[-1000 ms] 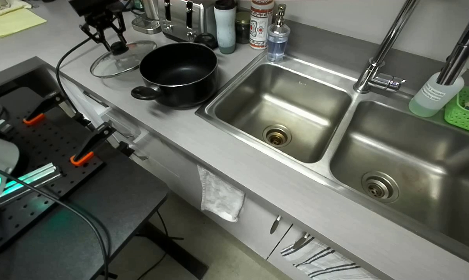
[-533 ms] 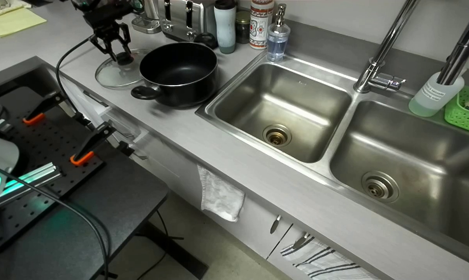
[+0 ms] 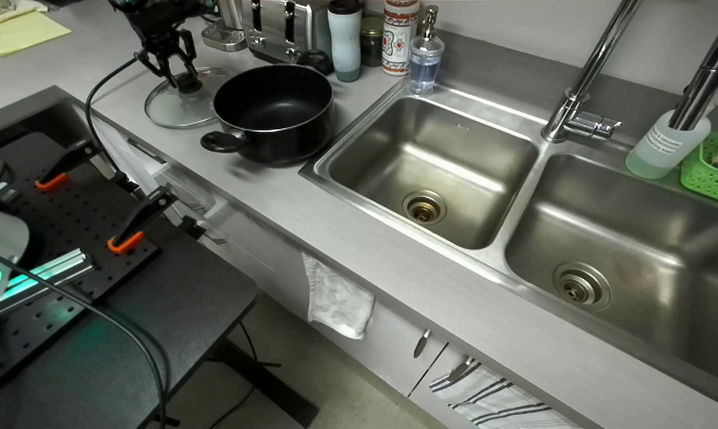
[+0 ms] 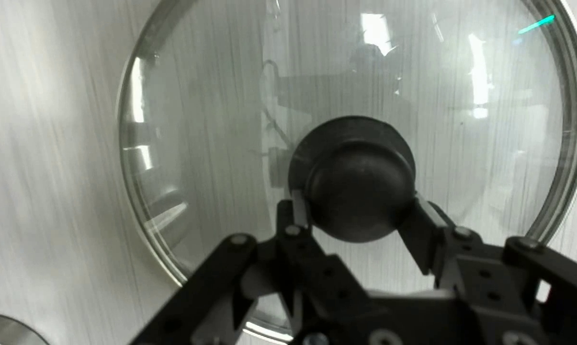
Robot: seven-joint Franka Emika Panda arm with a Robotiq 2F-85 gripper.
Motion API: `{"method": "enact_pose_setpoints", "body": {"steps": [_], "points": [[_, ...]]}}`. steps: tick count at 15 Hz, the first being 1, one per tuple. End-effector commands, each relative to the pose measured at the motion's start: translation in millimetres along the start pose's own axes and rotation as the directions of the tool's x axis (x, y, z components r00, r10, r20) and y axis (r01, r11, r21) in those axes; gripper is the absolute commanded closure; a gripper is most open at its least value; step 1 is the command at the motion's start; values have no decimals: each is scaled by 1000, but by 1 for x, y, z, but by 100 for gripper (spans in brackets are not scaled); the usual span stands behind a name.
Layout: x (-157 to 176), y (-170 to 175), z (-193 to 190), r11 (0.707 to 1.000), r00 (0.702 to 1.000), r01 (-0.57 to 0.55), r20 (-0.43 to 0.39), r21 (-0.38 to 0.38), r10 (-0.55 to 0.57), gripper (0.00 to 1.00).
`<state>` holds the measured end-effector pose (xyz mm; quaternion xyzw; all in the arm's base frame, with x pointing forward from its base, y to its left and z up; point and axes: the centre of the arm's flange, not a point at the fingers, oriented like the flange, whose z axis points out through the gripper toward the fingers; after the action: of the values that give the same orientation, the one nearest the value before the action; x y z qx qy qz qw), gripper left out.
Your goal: Put the lid on the counter
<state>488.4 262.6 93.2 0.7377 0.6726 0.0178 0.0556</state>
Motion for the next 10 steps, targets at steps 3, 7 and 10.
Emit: {"method": "enact_pose_setpoints", "body": {"steps": [3,7,10], "points": [[11,15,3,999,999,44,23,-11,-44,76],[10,16,5,999,998,52,41,-2,-52,25],[11,16,6,998,997,55,45,3,-55,12]]}}
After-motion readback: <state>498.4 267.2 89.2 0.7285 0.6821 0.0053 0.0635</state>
